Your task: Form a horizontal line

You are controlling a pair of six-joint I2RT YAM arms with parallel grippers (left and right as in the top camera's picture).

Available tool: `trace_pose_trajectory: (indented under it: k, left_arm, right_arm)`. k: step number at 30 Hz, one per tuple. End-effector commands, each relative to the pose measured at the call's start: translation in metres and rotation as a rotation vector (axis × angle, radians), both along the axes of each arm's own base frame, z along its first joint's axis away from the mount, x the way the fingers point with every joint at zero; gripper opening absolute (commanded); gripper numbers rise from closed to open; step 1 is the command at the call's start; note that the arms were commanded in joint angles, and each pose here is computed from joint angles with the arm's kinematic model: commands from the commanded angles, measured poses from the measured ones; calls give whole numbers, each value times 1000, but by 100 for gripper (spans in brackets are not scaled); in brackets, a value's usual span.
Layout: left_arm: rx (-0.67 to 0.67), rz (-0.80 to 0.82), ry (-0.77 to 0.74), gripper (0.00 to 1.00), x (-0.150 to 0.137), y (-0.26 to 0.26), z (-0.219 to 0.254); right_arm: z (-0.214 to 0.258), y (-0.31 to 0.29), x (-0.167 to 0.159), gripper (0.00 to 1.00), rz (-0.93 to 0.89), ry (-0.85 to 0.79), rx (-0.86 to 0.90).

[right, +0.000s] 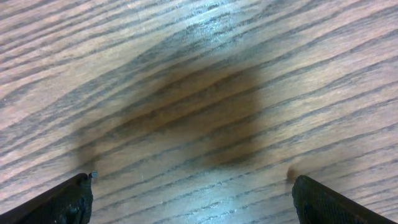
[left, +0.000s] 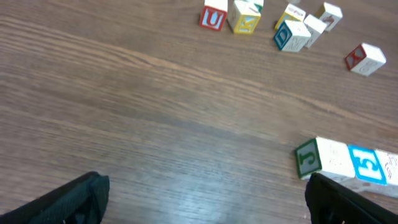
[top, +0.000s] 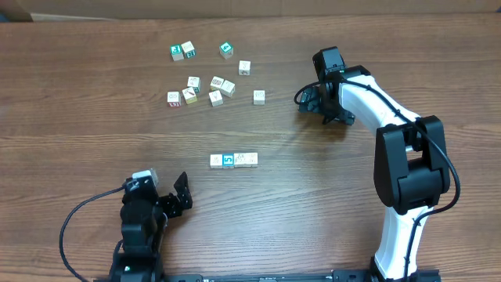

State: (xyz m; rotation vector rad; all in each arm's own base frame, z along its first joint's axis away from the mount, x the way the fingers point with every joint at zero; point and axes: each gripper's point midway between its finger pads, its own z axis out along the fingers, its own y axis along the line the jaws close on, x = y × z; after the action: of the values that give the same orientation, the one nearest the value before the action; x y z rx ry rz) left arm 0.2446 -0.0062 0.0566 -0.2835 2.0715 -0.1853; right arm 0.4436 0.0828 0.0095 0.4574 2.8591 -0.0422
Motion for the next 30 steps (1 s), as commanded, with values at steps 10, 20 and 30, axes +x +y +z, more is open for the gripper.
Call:
trace_pose_trajectory:
  k: [10,20,30]
  left_arm:
    - [83,-32,-287,100,5,0,65]
    - [95,-49,-438,100,1,-2,99]
    - [95,-47,-440,100,1,-2,99]
  right_arm:
    - [-5,-2,-2,100,1,10,-17]
    - [-5,-2,-2,100,1,11,-17]
    - [-5,-2,-2,100,1,11,-17]
